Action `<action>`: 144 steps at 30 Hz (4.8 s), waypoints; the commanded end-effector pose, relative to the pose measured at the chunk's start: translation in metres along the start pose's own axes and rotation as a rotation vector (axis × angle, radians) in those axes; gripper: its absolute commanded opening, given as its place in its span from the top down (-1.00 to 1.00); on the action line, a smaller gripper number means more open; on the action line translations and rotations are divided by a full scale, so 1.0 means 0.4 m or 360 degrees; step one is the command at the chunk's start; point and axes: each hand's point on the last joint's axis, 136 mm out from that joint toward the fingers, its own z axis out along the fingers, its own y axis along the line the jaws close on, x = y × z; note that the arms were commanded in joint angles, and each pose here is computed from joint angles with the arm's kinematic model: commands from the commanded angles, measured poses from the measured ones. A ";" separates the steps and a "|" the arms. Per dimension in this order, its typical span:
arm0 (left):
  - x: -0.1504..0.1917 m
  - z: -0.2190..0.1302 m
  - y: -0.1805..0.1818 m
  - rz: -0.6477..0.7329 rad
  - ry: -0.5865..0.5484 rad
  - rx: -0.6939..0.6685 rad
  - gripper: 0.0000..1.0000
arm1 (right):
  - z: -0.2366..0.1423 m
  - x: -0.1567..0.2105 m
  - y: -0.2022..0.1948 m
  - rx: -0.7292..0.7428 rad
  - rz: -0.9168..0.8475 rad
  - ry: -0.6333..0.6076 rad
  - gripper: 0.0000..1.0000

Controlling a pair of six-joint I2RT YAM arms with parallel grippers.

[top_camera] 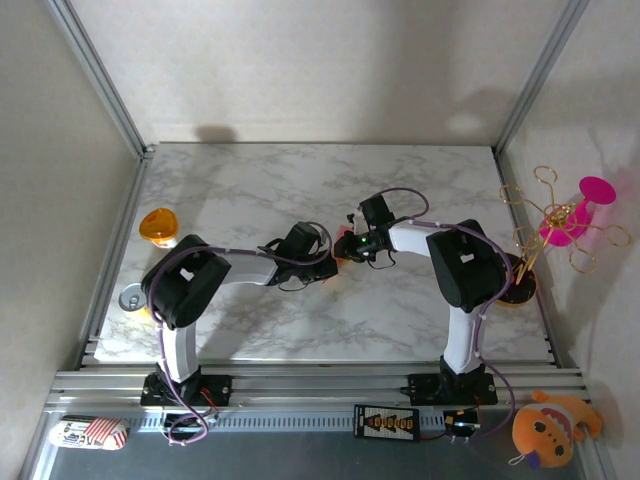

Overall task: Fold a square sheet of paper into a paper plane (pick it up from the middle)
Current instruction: Fold the wing for the fifth time at the center of the table.

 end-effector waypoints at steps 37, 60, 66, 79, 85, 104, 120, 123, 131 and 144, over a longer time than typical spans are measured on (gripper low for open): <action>0.097 -0.128 0.067 0.0239 0.0167 -0.0213 0.97 | 0.052 0.090 -0.216 0.0581 0.0138 0.0190 0.61; -0.041 -0.010 -0.003 0.0063 -0.0120 -0.0063 1.00 | 0.052 0.073 -0.185 0.0509 0.0138 0.0162 0.62; -0.039 0.001 0.027 0.0042 -0.0125 -0.0129 1.00 | 0.045 0.060 -0.168 0.0478 0.0127 0.0142 0.62; 0.007 0.002 0.115 0.0012 -0.0069 -0.0318 1.00 | -0.079 -0.072 0.019 0.0184 -0.0067 -0.0197 0.59; 0.007 0.005 0.113 0.0013 -0.0065 -0.0314 1.00 | -0.068 -0.012 0.014 0.0174 -0.0052 -0.0126 0.71; 0.008 0.008 0.111 0.0015 -0.0055 -0.0320 1.00 | 0.006 0.038 0.037 0.0026 -0.0065 0.0055 0.96; -0.048 -0.048 -0.036 0.0077 -0.0165 -0.0027 0.95 | 0.025 0.058 -0.021 0.0169 0.0019 0.0092 0.93; -0.058 -0.047 -0.057 0.0080 -0.0178 0.0018 0.94 | 0.024 0.062 -0.019 0.0163 0.0032 0.0099 0.93; -0.037 -0.005 0.002 0.0037 -0.0117 -0.0079 1.00 | 0.027 0.066 -0.016 0.0143 0.0057 0.0110 0.96; 0.017 0.005 0.117 -0.0002 -0.0034 -0.0318 1.00 | 0.007 0.019 0.004 0.0100 0.0027 0.0022 0.95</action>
